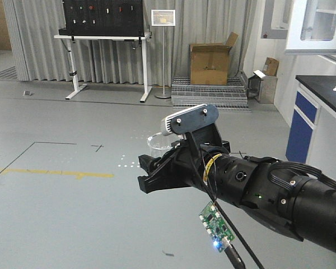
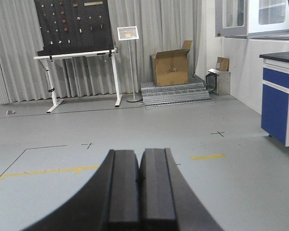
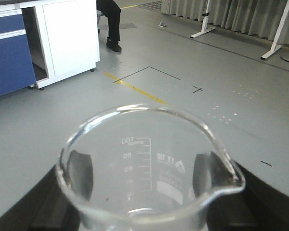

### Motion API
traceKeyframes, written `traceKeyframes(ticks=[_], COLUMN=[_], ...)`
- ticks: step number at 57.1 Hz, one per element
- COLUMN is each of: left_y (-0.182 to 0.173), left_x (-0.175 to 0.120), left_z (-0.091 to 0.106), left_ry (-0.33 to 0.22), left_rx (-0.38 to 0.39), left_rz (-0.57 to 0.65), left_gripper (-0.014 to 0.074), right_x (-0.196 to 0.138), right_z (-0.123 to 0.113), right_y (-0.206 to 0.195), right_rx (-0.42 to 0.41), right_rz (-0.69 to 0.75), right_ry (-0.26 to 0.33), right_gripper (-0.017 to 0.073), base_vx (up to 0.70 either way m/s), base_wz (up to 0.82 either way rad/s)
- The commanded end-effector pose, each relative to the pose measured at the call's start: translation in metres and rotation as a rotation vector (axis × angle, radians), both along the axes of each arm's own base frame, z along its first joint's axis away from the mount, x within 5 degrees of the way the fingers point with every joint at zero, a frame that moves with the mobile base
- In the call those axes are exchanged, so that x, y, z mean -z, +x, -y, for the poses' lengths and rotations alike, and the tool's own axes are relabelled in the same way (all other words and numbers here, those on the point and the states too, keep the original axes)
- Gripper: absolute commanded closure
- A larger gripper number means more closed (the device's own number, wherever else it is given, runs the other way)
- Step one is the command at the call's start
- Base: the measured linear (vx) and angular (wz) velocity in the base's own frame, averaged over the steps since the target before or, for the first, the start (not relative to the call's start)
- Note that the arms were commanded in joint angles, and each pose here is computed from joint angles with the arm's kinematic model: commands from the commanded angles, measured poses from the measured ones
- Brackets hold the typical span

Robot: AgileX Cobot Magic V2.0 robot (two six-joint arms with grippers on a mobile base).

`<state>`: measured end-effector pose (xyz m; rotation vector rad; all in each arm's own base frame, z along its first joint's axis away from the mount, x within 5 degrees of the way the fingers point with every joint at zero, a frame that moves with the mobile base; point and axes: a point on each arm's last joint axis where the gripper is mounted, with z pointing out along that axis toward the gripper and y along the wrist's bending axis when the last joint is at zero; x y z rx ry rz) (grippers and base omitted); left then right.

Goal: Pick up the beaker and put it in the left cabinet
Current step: 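Carry the beaker in the right gripper toward the white cabinet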

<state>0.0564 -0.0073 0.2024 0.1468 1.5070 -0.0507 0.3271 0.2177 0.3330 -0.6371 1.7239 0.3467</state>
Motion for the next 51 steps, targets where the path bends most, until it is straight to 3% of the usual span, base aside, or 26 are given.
traceKeyframes(ticks=[1,51], left_y=[-0.0015,-0.0014], left_x=[-0.0032,-0.0031], left_z=[-0.0004,-0.0004], left_ry=[-0.022,-0.022], left_rx=[-0.001,-0.001], left_rz=[0.085,0.084], left_gripper=[0.0592,0.0592], right_x=[-0.0354,-0.0356], right_z=[0.0010,0.0009], right_y=[-0.0085,-0.0086], right_rx=[-0.039,-0.041], right_rz=[0.105,0.107], right_ry=[0.082,0.084], right_gripper=[0.0498,0.0498], base_vx=[0.70,0.74], base_wz=[0.04,-0.02])
